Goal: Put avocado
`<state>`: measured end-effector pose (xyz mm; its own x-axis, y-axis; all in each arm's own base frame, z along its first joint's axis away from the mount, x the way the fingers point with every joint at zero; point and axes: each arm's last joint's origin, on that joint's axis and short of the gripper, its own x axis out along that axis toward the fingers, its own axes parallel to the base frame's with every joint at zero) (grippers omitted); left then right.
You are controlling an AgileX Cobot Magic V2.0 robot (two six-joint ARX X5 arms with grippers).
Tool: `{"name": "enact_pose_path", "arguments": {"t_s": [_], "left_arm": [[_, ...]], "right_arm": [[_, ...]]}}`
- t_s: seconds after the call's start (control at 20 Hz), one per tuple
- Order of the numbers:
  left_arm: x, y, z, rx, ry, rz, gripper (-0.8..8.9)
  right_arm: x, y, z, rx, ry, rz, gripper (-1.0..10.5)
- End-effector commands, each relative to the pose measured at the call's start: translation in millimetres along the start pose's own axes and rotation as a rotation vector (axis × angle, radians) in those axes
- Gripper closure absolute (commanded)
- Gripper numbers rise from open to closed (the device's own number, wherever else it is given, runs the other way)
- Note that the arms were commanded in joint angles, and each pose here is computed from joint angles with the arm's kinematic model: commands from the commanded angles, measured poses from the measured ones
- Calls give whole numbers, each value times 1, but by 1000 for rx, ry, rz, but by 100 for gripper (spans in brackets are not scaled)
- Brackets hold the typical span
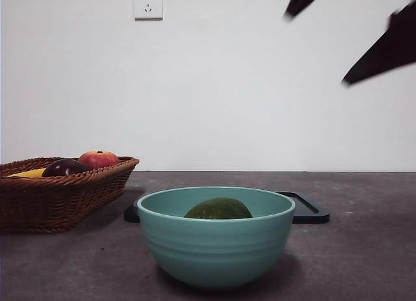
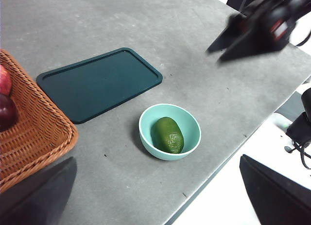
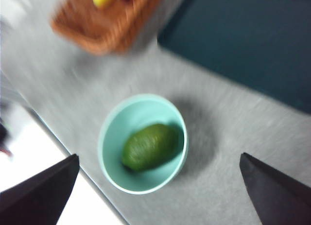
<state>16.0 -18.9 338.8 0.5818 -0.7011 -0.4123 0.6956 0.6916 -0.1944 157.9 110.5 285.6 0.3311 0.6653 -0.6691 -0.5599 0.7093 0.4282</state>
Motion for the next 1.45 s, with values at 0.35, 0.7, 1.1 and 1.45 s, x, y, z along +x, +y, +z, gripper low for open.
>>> {"name": "enact_pose_path", "arguments": {"t_s": [0.35, 0.7, 1.1, 1.45], "left_arm": [[-2, -1, 4, 4, -21, -13, 221], [-2, -1, 4, 4, -21, -13, 221], [-2, -1, 4, 4, -21, -12, 221], [-2, -1, 4, 4, -21, -12, 221]], "right_arm": [[94, 7, -11, -31, 317, -213, 380], [128, -1, -16, 40, 352, -291, 464], [139, -3, -16, 107, 349, -271, 886], [139, -1, -1, 172, 266, -257, 941]]}}
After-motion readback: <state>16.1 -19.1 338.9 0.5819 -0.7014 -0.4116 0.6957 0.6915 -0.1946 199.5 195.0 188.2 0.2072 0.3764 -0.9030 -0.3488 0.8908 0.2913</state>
